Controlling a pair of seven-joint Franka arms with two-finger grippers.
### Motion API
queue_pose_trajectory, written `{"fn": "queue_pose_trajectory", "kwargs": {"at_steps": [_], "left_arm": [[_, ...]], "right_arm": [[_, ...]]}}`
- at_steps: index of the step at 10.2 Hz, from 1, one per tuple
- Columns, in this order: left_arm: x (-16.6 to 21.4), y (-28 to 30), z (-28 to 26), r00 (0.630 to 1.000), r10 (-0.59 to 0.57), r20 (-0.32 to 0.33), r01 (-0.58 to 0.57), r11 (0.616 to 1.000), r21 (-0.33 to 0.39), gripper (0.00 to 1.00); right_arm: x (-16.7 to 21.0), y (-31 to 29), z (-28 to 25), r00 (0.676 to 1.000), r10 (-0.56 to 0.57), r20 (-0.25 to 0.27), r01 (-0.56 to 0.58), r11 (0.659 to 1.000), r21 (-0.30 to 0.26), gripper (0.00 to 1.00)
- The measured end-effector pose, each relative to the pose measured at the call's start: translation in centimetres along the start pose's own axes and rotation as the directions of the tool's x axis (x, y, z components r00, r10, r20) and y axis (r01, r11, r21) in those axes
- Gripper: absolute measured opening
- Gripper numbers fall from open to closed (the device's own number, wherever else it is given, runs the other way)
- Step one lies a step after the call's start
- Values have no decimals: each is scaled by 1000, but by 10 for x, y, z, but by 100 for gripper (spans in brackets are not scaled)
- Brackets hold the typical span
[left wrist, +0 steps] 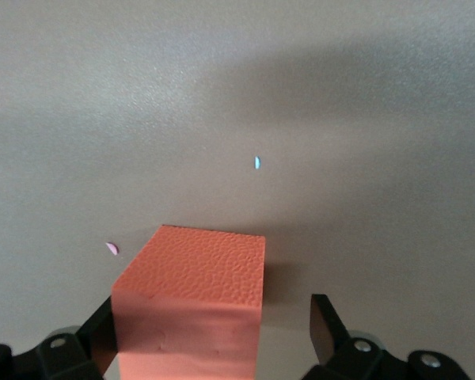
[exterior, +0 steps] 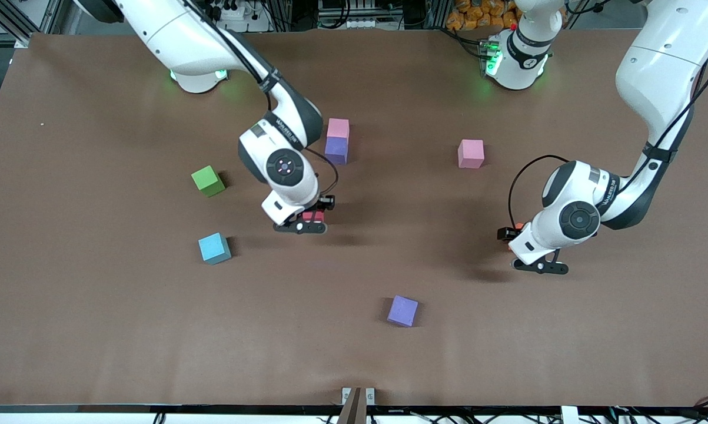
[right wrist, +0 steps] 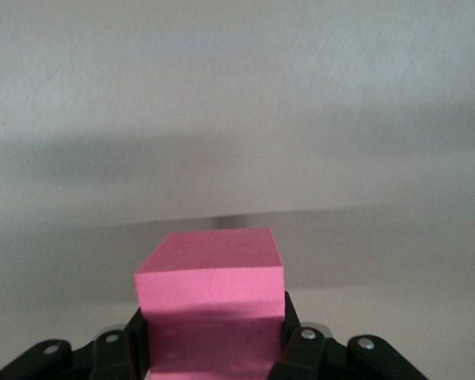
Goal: Arrange blocks into number 1
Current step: 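Carry both cubes toward the pink and purple cube line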
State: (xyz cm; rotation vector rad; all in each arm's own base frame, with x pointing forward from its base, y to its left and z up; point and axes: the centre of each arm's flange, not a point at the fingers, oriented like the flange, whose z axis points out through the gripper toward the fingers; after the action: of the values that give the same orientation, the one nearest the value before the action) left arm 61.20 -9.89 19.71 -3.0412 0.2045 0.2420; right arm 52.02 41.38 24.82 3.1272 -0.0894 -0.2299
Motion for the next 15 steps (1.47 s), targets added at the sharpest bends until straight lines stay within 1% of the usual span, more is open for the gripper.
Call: {"fn": "queue_pose_trajectory", "kwargs": {"at_steps": [1,2,3,4,6,8,9,12,15], "left_arm": [[0,0,2,1000,1,3,-1,1000,-2,100],[0,0,3,1000,1,4,-1,1000,-3,89],[0,0,3,1000,1,3,-1,1000,-3,69],[0,0,2,1000,1,1,-1,1000,-3,62],[2,0,0,1000,-2,-5,2,1000,-4,62],[7,5,-10,998,-60,-24,59,998,-10,62],[7,18,-16,995,-98,-34,97,995,-16,62],[1,83,-37,981,-184,-63,182,983,-28,61],[-19,149,-66,971,-233,-58,230,972,-50,61]], "right_arm": [[-16,-6,4,1000,-8,17,8,1000,-6,61],[-32,-9,9,999,-22,34,22,1000,-16,61],[-47,-12,14,999,-18,37,19,1000,-16,61],[-61,-17,20,1000,4,27,-4,1000,1,61],[-79,-22,30,999,34,20,-34,999,21,61],[-86,-26,32,999,45,25,-45,999,23,61],[-90,-28,33,999,43,28,-44,999,23,61],[-102,-33,37,999,36,39,-37,999,22,61],[-109,-37,41,999,38,38,-39,999,31,61]]}}
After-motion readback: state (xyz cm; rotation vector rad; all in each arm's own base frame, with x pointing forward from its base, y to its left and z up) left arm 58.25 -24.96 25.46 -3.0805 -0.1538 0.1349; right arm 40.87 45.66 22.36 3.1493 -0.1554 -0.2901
